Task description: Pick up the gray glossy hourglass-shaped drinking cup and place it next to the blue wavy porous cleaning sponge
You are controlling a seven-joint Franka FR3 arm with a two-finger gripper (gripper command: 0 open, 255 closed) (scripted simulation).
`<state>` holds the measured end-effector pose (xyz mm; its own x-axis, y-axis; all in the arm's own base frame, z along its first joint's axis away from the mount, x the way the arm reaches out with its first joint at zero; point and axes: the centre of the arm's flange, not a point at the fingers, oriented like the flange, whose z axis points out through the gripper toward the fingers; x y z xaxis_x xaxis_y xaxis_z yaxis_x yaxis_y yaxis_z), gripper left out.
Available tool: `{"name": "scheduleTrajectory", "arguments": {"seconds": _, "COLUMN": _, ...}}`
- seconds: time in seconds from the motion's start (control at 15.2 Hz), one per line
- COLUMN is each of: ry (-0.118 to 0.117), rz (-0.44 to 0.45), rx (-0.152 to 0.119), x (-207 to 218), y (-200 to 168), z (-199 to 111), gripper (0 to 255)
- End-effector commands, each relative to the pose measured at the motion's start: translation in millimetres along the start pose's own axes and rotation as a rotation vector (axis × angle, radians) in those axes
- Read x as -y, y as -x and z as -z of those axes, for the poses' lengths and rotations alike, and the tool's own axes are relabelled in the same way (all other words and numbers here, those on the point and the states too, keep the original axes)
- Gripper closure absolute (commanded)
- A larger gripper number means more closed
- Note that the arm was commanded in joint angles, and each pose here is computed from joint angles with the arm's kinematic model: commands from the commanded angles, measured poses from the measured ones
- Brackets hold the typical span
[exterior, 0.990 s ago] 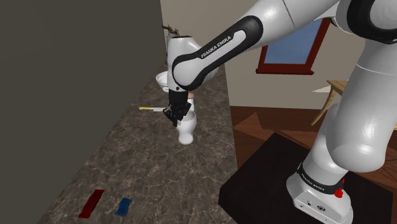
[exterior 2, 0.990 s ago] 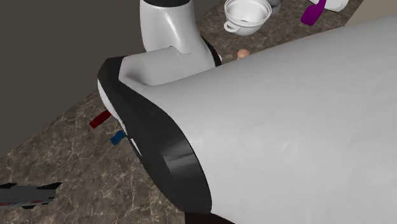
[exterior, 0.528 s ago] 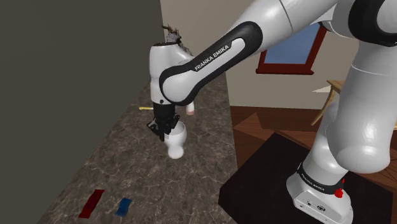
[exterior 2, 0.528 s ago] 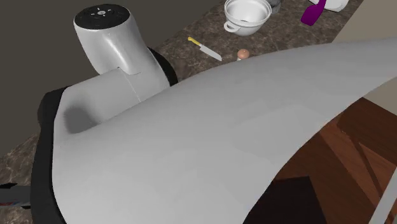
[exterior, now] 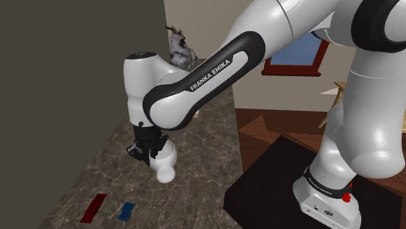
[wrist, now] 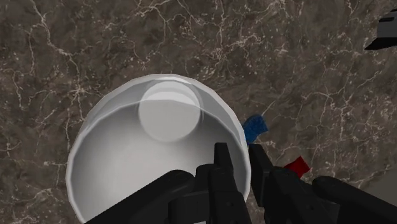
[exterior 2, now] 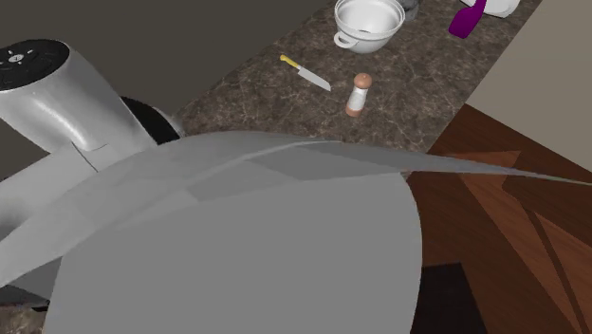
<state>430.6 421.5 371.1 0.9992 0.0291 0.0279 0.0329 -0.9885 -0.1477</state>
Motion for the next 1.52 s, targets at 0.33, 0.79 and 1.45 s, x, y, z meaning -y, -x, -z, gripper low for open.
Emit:
{"name": "scheduleTrajectory", "arguments": {"seconds": 0.33, "ry": -0.001, "rz": -0.002, "rx": -0.001, "x": 89, "y": 29, "z": -11, "gripper": 255}}
{"name": "scheduleTrajectory", "arguments": {"seconds": 0.79, "ry": -0.001, "rz": -0.002, "rx": -0.001, "x": 106, "y": 37, "z": -40, "gripper": 255}}
{"name": "scheduleTrajectory", "arguments": {"seconds": 1.45, "ry": -0.001, "rz": -0.002, "rx": -0.001, "x": 99, "y": 38, "z": -92, "gripper": 255}}
